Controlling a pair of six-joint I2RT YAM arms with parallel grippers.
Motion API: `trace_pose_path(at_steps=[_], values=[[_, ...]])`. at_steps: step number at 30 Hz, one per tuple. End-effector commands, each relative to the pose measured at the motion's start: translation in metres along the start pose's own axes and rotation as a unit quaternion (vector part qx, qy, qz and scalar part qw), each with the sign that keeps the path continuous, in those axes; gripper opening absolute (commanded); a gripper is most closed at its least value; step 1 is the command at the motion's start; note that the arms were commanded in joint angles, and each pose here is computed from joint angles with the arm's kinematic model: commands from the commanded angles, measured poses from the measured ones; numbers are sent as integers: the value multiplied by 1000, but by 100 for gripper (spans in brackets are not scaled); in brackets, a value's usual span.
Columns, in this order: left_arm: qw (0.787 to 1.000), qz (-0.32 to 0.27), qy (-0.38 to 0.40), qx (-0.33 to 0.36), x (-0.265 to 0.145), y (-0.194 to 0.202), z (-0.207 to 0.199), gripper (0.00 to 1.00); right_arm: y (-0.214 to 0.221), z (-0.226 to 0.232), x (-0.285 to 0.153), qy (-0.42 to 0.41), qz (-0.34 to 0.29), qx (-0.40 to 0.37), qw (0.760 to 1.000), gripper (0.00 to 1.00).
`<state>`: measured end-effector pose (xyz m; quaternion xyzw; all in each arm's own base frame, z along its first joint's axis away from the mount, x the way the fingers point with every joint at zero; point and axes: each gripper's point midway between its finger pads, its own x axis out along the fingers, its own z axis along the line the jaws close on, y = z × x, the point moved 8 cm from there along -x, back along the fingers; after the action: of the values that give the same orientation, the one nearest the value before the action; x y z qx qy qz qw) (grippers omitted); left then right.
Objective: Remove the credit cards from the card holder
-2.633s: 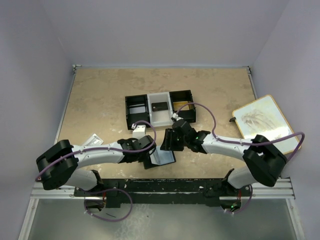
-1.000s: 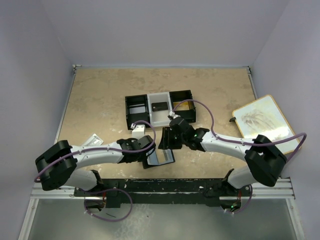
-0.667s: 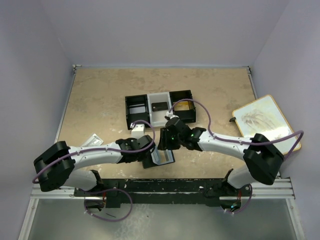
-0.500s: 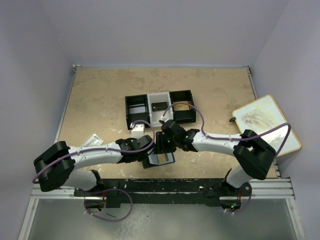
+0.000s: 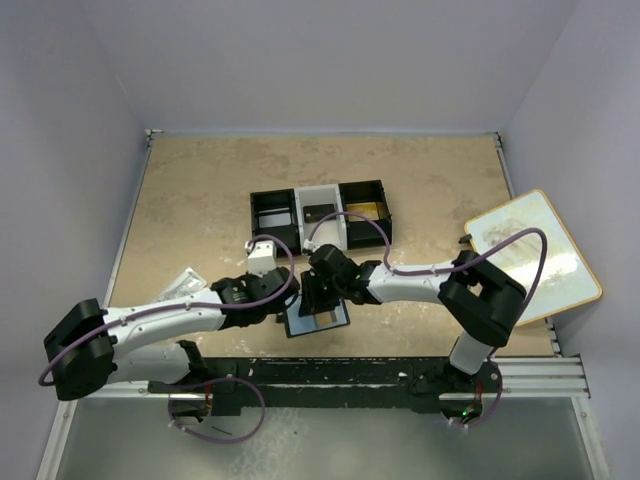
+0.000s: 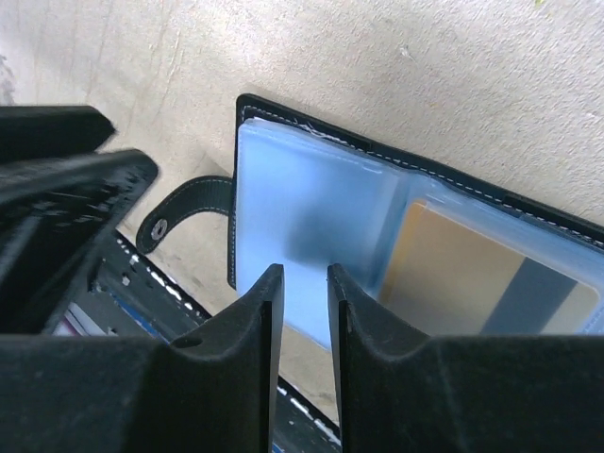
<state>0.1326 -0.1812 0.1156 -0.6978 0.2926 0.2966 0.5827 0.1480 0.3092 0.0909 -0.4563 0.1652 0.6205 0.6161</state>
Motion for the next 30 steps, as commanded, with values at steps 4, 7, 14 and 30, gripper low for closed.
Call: trace_pose_path(at_steps=[4, 7, 14, 30], values=[[998, -53, 32, -31, -5, -38, -8, 37, 8, -2, -4, 9, -16, 6, 1000, 25], [998, -32, 58, -19, 12, -43, -12, 38, 14, -5, -10, 4, -27, 25, 999, 24], [988, 20, 152, 31, 36, -40, -38, 39, 27, -15, -21, -4, -48, 58, 997, 24], [958, 148, 227, 95, 47, 6, -39, 31, 43, -25, -56, 13, -64, 106, 992, 29]])
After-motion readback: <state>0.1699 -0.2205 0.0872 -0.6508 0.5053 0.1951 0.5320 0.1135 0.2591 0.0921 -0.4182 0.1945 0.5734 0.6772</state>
